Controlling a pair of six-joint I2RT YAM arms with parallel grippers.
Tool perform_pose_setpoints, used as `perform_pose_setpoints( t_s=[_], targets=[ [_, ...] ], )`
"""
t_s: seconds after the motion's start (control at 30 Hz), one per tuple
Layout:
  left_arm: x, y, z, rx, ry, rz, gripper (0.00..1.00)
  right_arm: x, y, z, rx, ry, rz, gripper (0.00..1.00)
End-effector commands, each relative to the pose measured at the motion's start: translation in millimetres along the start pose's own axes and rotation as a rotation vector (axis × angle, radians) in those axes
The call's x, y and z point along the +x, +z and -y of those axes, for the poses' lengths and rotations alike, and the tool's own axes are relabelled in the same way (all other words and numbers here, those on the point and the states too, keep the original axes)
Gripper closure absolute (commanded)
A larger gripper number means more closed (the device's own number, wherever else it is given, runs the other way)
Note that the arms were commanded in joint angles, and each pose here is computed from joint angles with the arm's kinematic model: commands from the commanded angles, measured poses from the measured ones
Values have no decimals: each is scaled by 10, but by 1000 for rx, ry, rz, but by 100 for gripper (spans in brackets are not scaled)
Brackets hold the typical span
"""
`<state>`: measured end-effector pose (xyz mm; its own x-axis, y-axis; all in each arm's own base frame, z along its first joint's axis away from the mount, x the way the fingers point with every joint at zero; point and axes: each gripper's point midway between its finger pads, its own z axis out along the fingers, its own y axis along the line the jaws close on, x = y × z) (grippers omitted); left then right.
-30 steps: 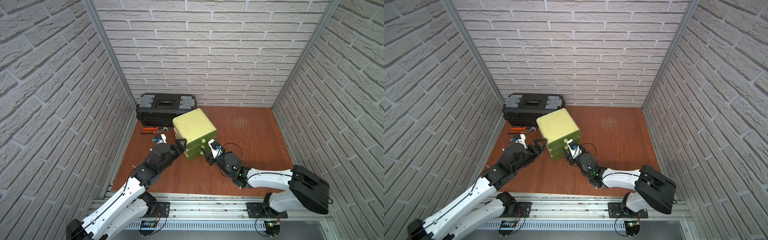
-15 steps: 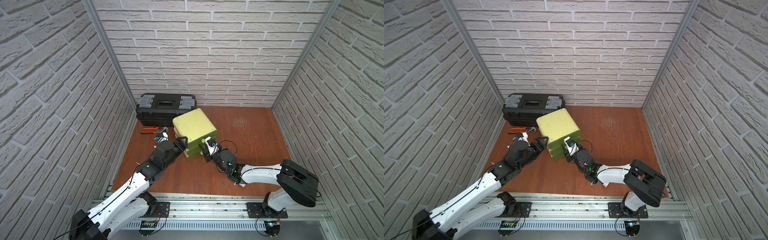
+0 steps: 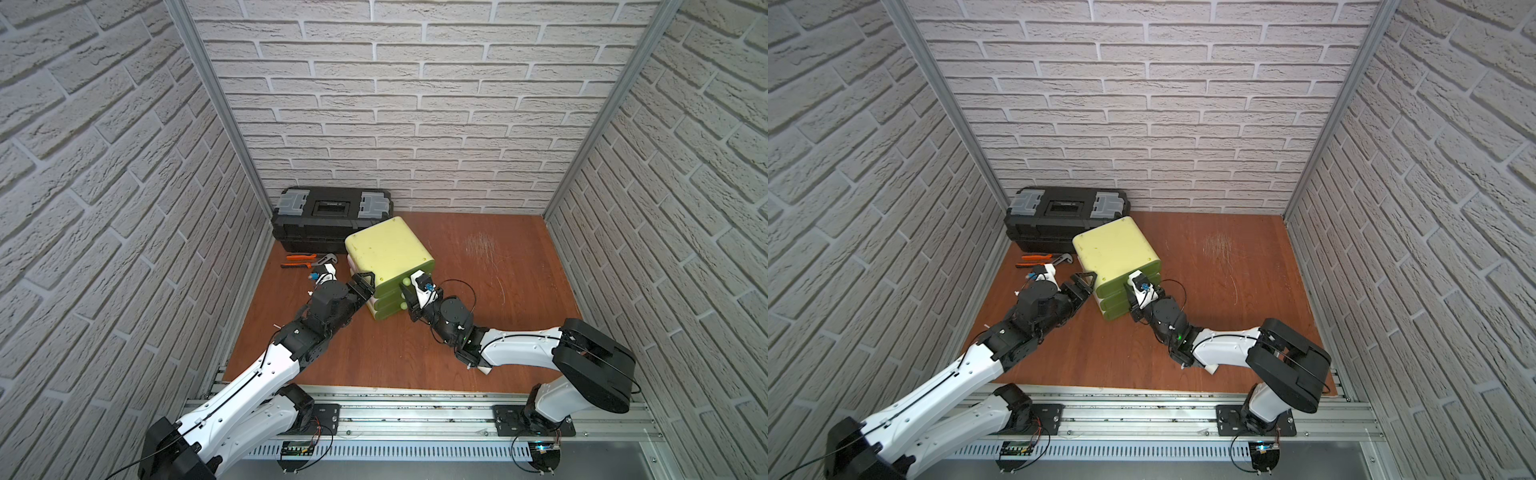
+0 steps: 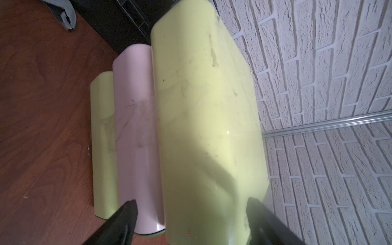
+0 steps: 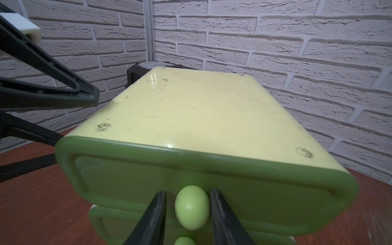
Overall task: Take the cookies out of the drawer
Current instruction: Open the drawer in the storage box.
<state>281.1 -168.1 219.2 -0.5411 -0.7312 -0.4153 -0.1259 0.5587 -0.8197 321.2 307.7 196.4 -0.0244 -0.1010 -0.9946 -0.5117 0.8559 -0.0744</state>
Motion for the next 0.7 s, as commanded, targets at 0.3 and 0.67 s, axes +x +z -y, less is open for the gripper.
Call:
perform_pose_setpoints(
  t_s=[0.3, 0.67],
  targets=[
    [-95, 4, 186, 63, -34, 35, 16, -211, 27, 54, 32, 22, 68, 73],
    [-123, 56, 253, 87, -55, 51, 17, -92, -178, 87, 20, 17, 23, 78]
  ],
)
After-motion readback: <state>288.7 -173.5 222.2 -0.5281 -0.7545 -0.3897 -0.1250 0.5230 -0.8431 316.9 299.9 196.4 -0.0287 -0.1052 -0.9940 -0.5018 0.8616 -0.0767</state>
